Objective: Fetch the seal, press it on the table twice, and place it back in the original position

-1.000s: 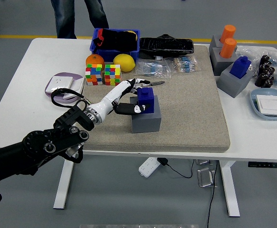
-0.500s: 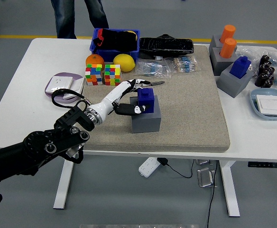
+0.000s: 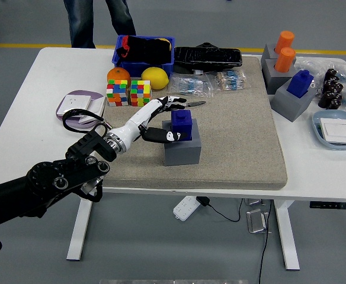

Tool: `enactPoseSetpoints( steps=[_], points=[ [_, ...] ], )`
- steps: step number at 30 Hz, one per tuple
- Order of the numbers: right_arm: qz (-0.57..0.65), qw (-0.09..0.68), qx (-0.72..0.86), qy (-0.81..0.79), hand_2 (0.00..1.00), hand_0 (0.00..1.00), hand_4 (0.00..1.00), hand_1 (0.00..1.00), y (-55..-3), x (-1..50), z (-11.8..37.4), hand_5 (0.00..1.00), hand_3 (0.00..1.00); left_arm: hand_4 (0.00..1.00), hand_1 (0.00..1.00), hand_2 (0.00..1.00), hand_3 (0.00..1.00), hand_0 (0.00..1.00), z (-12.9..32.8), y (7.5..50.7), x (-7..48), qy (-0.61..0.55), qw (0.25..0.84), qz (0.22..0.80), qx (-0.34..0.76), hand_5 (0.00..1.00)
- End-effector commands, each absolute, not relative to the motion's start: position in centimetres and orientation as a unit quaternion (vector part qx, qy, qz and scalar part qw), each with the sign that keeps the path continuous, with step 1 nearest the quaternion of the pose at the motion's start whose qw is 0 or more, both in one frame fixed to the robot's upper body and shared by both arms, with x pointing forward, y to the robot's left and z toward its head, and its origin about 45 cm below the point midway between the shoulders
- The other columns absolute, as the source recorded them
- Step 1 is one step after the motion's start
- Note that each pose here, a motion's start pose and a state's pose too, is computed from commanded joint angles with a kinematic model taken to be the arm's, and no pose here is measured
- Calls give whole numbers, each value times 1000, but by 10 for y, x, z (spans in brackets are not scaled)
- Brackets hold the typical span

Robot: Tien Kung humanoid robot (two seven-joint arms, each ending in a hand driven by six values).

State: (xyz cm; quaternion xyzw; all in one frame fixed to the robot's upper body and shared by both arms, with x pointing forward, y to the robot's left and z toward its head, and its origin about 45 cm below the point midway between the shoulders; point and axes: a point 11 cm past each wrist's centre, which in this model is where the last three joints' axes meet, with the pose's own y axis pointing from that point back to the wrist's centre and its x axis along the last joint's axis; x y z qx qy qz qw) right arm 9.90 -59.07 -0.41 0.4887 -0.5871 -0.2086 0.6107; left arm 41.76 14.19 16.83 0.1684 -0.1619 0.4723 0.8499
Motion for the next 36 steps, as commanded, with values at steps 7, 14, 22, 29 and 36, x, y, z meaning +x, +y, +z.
enactPoseSetpoints(
  steps=[7,14,22,29,36],
  points=[
    [-209,612,489,-585,674,795,788,698,-590,98,-5,531,638,998,977,927,934,966,169,142,417,-138,861,461,165,233],
    [-210,613,489,-584,675,795,788,698,-589,97,-6,531,638,998,998,998,998,998,176,144,419,-93,870,463,141,485],
    [-211,613,488,-584,674,795,788,698,-589,96,-6,531,639,998,998,998,998,998,191,169,432,-96,849,507,115,603],
    [-214,615,487,-582,674,795,788,698,-588,93,-8,530,638,894,991,961,942,996,197,227,448,-101,787,598,117,255],
    [-217,615,484,-583,674,795,787,698,-588,90,-9,529,638,874,984,950,933,987,205,285,460,-118,740,646,145,235]
  ],
)
